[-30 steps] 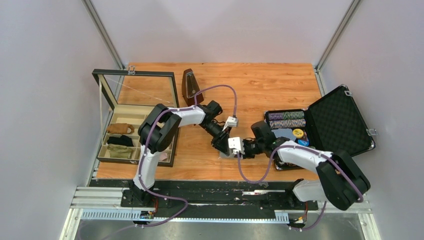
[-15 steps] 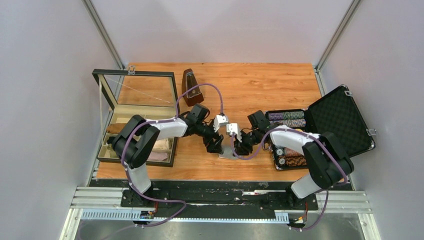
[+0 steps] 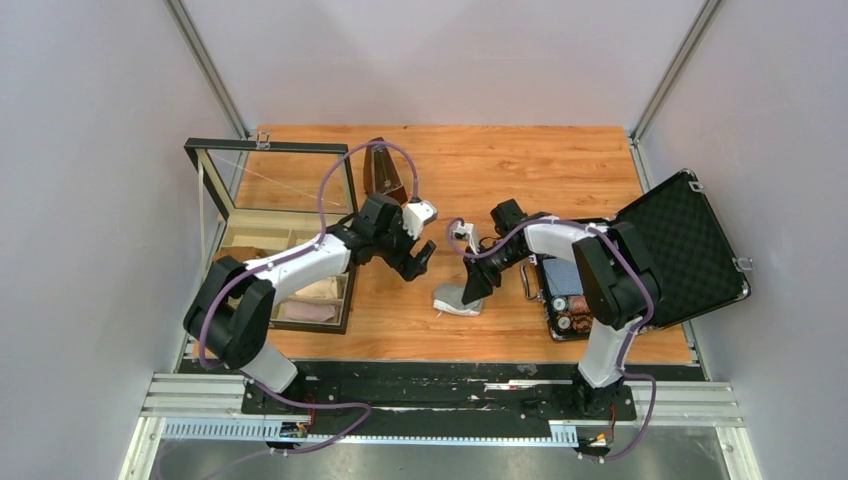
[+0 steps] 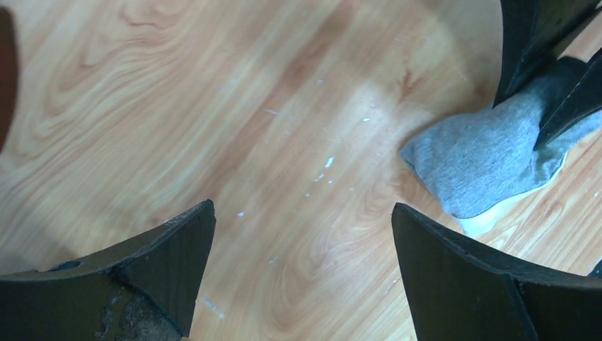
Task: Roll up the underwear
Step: Pick up the underwear from the center of the board.
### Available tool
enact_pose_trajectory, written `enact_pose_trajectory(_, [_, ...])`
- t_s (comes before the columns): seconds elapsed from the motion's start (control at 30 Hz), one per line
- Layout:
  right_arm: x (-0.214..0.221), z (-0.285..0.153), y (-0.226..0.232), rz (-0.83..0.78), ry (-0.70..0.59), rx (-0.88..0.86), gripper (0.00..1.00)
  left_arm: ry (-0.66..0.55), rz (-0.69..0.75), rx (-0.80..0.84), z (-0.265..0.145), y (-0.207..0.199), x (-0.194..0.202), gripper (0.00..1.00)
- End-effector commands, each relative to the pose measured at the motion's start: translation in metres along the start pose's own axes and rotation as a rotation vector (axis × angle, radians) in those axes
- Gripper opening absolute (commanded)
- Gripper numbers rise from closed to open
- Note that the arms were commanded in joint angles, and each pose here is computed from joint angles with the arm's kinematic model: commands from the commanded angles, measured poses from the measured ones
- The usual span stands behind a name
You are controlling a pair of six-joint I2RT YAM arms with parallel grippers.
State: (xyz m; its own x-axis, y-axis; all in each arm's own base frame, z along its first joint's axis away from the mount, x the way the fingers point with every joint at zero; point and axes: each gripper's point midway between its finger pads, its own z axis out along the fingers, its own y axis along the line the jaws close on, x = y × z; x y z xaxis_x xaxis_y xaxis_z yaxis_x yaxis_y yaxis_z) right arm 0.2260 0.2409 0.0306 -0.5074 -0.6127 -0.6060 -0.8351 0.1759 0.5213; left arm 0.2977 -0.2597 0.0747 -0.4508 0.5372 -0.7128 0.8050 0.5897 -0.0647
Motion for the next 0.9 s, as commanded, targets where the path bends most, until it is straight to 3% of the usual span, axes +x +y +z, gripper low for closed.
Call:
enact_pose_trajectory(0.0, [0.049,0.008,-0.003,0.259,0.174,-0.028,0.0,-0.071,-0.043,-0.058,-0.03,0.007,-0.035,1.0])
enact_pose_trajectory(0.07, [0.044,0.009,-0.001,0.382,0.15,-0.092,0.0,-0.115,0.076,-0.029,-0.034,-0.006,-0.048,0.99])
enact_pose_trajectory(0.17, [0.027,0.004,-0.004,0.559,0.101,-0.187,0.0,-0.184,0.4,0.024,-0.034,-0.024,-0.05,0.96])
enact_pose_trajectory(0.3, [-0.006,-0.009,-0.021,0.732,-0.023,-0.287,0.0,-0.382,0.836,0.127,-0.046,-0.06,-0.053,0.93])
enact_pose_trajectory(0.37, [-0.015,-0.012,-0.03,0.837,-0.058,-0.35,0.0,-0.403,0.96,0.183,-0.045,-0.071,-0.05,0.92])
enact_pose_trajectory(0.47, [-0.023,-0.013,-0.035,1.001,-0.093,-0.474,0.0,-0.431,1.075,0.214,-0.035,-0.078,-0.051,0.94])
enact_pose_trajectory(0.6, [-0.016,-0.008,-0.034,1.104,-0.088,-0.528,0.0,-0.473,1.159,0.19,-0.02,-0.083,-0.058,1.0])
enact_pose_trajectory(0.87, [-0.023,-0.012,-0.042,1.304,-0.177,-0.659,0.0,-0.369,1.258,0.272,0.019,-0.092,-0.036,1.0])
